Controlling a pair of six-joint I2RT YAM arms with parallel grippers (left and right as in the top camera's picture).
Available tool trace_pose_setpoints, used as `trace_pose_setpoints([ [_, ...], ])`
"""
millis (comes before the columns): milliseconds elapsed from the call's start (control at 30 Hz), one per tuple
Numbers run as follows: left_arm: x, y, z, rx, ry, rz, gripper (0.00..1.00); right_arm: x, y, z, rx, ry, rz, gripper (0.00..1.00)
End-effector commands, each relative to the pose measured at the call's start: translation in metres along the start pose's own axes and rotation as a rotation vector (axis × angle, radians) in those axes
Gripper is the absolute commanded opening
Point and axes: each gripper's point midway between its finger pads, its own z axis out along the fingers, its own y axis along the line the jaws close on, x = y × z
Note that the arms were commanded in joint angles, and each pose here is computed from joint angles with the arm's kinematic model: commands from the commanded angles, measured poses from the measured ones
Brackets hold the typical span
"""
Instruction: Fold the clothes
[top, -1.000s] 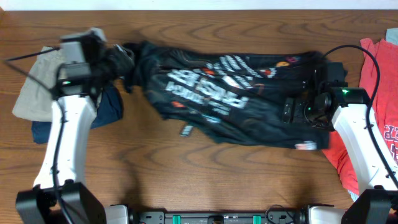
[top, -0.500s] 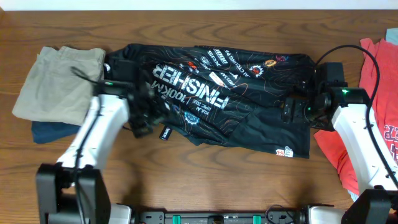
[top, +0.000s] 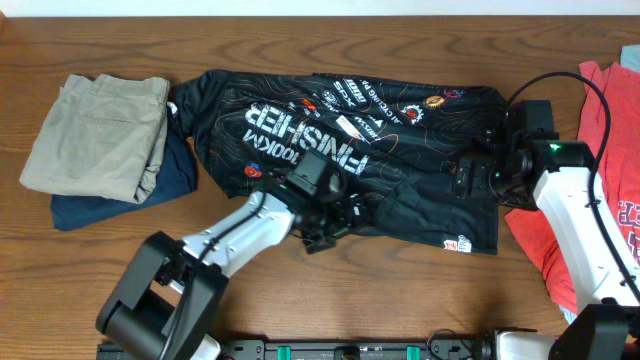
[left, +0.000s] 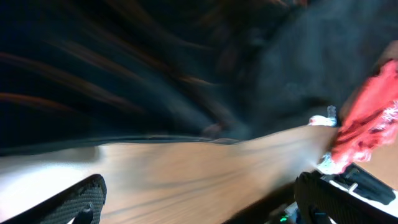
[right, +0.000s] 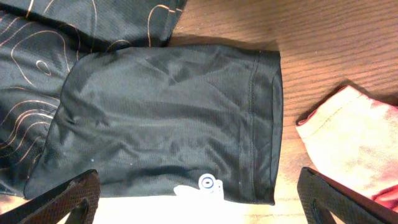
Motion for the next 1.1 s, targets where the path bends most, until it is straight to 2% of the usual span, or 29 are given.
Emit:
trace_pose_setpoints([
  [0,0.012,-0.004,0.016,-0.028,-0.002,-0.115,0.98,-0.003,-0.004,-0.006,0.004,-0.022,0.005,0.99],
  [100,0.015,-0.005,0.032,-0.051,-0.027,-0.16,0.98,-0.003,-0.004,-0.006,0.005,-0.022,0.005,0.99],
  [200,0.009,-0.019,0.047,0.003,-0.052,-0.125,0.99,-0.003,-0.004,-0.006,0.005,-0.022,0.005,0.99],
  [267,0.002,-0.029,0.056,0.049,-0.073,-0.106,0.95,-0.003,-0.004,-0.006,0.004,-0.022,0.005,0.99],
  [333,-0.007,-0.031,0.062,0.066,-0.105,-0.116,0.87,-0.003,-0.004,-0.006,0.005,-0.022,0.005,0.99],
  [400,-0.02,-0.026,0.065,0.053,-0.164,-0.12,0.76,-0.003,-0.004,-0.006,0.004,-0.022,0.005,0.99],
  [467,-0.032,-0.018,0.064,0.023,-0.222,-0.134,0.47,-0.003,-0.004,-0.006,0.005,-0.022,0.005,0.99],
  [533,-0.04,-0.009,0.061,-0.005,-0.25,-0.147,0.13,-0.003,-0.005,-0.006,0.005,-0.021,-0.003,0.99],
  [567,-0.042,-0.005,0.059,-0.015,-0.251,-0.15,0.06,-0.003,-0.004,-0.006,0.005,-0.021,-0.01,0.99],
  [700,-0.043,0.027,0.048,-0.121,-0.232,-0.188,0.06,-0.003,-0.005,-0.006,0.009,-0.022,-0.01,0.99],
  [800,-0.039,0.065,0.026,-0.254,-0.191,-0.222,0.06,-0.003,-0.005,-0.006,0.009,-0.02,-0.01,0.99],
  [1067,-0.017,0.149,-0.065,-0.532,-0.081,-0.273,0.06,-0.002,-0.005,-0.006,0.01,-0.016,-0.009,0.99],
])
